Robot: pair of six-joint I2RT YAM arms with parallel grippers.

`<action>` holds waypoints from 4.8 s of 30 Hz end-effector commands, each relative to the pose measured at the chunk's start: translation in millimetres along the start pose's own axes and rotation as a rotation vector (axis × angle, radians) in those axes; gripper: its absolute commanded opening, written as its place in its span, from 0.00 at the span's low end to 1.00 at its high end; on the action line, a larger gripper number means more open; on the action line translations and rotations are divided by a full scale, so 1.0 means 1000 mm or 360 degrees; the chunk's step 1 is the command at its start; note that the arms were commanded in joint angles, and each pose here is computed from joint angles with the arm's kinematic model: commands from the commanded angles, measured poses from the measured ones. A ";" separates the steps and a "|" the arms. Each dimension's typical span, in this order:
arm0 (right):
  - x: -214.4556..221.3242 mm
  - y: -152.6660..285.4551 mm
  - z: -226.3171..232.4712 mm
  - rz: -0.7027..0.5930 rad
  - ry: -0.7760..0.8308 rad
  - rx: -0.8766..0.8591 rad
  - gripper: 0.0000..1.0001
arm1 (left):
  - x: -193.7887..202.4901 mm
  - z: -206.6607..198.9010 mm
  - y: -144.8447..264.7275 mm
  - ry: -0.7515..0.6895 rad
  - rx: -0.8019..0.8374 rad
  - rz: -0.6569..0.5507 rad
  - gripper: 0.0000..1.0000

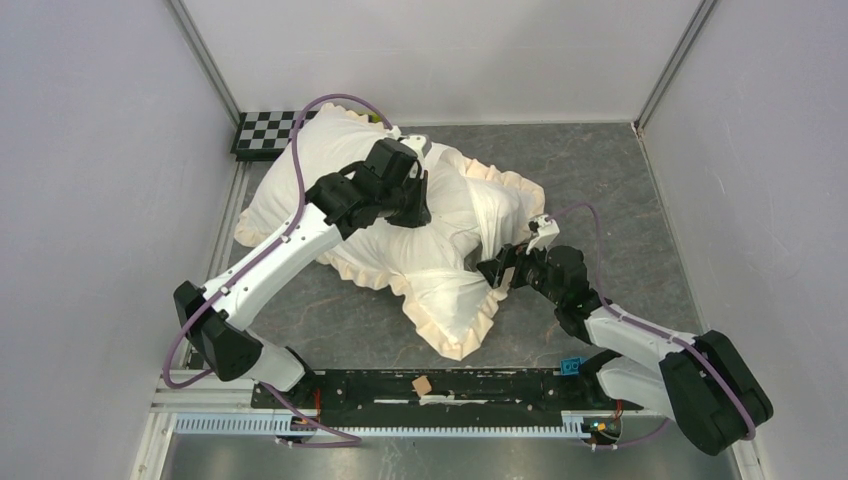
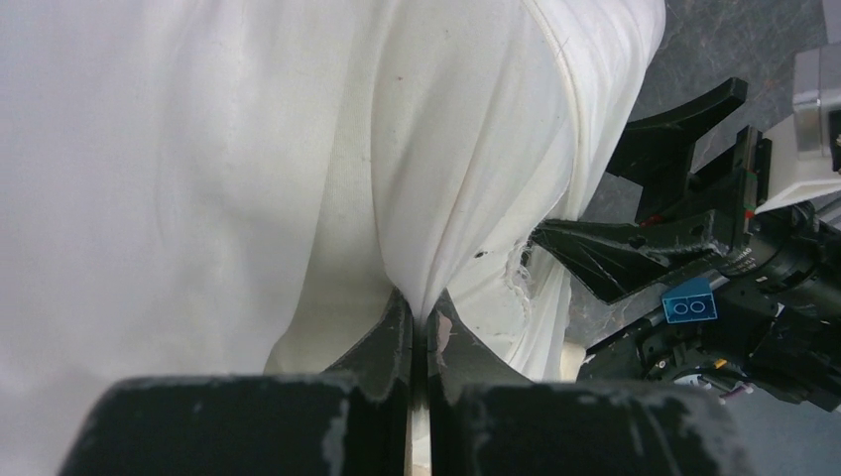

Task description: Remove the pillowcase from the pillow

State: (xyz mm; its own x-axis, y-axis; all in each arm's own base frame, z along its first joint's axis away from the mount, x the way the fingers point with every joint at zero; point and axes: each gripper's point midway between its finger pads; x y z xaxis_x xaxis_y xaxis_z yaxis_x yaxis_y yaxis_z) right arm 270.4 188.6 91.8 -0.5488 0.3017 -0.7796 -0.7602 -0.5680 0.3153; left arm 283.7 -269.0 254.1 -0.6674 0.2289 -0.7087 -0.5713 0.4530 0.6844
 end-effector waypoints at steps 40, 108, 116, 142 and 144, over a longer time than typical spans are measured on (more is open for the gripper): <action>0.162 0.033 0.038 0.0827 0.0738 -0.0041 0.98 | -0.125 0.015 0.003 -0.0023 -0.0127 -0.0468 0.02; -0.066 0.027 0.011 -0.0075 0.0259 -0.0128 0.98 | 0.076 0.040 0.034 0.0135 -0.0037 -0.0103 0.02; -0.043 0.037 0.044 0.0068 0.0330 -0.0200 0.98 | 0.076 0.041 0.030 0.0120 -0.0041 -0.0095 0.02; -0.029 0.017 0.038 0.0076 0.0229 -0.0036 0.96 | 0.072 0.041 0.032 0.0104 -0.0046 -0.0101 0.02; -0.035 0.014 0.013 0.0025 0.0177 0.0203 0.94 | 0.073 0.044 0.034 0.0093 -0.0069 -0.0106 0.02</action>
State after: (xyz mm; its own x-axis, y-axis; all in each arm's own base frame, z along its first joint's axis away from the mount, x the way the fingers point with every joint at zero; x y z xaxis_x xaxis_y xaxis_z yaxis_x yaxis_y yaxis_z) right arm 232.3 207.9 115.9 -0.6000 0.0824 -0.7958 -0.6152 -0.6834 0.3931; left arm 224.5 -204.6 201.7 -0.7016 0.1766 -0.6903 -0.5684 0.4456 0.6917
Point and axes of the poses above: each gripper's point midway between its finger pads, its own y axis back along the fingers, its own z axis along the line the jaws close on, x = y × z, and after that the axes turned 9 degrees about -y, right-handed
